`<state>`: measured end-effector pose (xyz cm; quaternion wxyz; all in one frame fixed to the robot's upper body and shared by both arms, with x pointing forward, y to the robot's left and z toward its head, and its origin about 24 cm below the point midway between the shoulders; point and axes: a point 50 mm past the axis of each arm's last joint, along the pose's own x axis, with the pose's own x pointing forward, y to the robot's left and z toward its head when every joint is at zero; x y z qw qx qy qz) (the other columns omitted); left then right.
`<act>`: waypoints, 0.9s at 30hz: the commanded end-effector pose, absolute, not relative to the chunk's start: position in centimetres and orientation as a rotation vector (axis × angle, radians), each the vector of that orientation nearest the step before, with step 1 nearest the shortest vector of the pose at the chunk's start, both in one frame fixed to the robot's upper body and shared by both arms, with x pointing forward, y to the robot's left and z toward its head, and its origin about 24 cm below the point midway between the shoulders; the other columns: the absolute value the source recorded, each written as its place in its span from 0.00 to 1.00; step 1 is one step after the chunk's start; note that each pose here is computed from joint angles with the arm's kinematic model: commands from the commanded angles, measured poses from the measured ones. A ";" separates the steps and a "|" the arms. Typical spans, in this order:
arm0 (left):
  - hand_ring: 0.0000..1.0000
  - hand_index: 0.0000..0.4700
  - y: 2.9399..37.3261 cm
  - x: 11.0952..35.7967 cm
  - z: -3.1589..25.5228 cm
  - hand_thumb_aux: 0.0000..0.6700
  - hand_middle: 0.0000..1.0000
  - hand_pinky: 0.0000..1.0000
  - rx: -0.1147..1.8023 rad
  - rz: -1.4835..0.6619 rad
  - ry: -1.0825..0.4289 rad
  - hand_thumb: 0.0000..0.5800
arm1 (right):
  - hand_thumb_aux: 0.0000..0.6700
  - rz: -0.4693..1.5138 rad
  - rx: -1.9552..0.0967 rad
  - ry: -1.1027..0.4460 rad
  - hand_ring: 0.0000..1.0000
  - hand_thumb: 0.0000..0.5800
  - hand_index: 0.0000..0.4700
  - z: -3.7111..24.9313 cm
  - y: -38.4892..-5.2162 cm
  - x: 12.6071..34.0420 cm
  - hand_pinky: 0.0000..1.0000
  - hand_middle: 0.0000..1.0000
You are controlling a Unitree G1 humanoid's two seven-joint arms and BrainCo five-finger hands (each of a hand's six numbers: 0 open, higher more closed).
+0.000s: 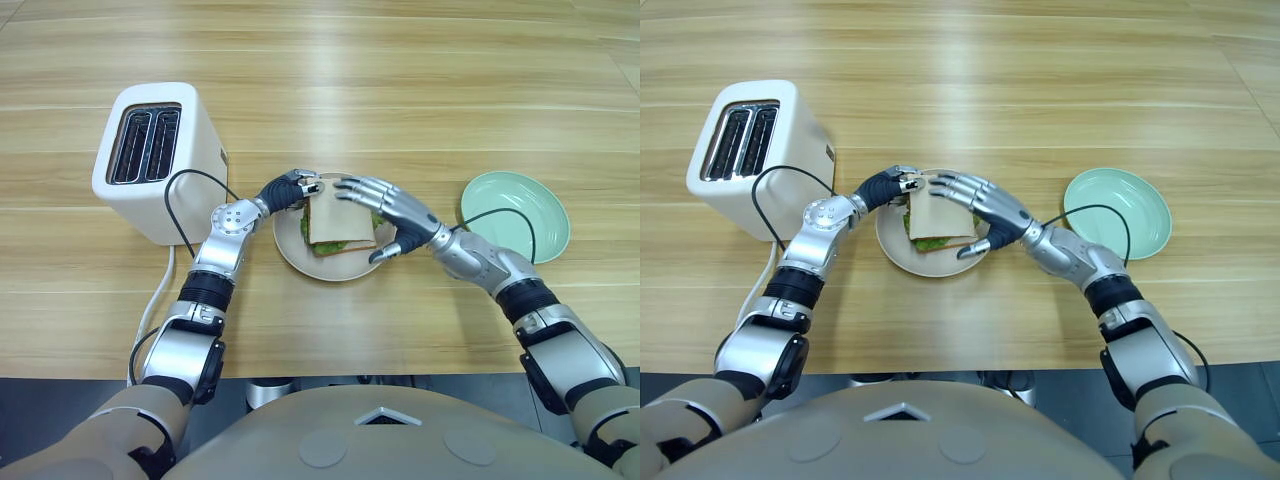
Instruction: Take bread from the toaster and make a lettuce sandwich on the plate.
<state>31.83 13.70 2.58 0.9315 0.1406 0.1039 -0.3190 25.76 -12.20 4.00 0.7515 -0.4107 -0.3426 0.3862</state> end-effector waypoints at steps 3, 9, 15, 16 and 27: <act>1.00 0.98 13.8 31.9 2.0 1.00 1.00 1.00 0.308 -0.642 0.238 1.00 | 0.00 0.955 -0.901 -0.690 0.00 0.00 0.00 3.2 -11.9 25.1 0.00 0.00; 1.00 0.98 13.9 31.8 1.6 1.00 1.00 1.00 0.311 -0.646 0.250 1.00 | 0.00 0.976 -0.948 -0.654 0.00 0.00 0.00 2.7 -11.1 25.8 0.00 0.00; 1.00 0.98 13.8 31.9 1.4 1.00 1.00 1.00 0.314 -0.653 0.253 1.00 | 0.00 1.003 -1.026 -0.627 0.00 0.00 0.00 1.9 -10.1 26.8 0.00 0.00; 1.00 0.98 13.7 31.9 1.3 1.00 1.00 1.00 0.314 -0.655 0.253 1.00 | 0.00 1.011 -1.049 -0.583 0.00 0.00 0.00 1.3 -10.1 27.0 0.00 0.00; 1.00 0.98 13.7 32.1 2.2 1.00 1.00 1.00 0.354 -0.656 0.204 1.00 | 0.00 1.227 -1.054 -0.168 0.00 0.00 0.00 -2.5 -11.6 25.8 0.00 0.00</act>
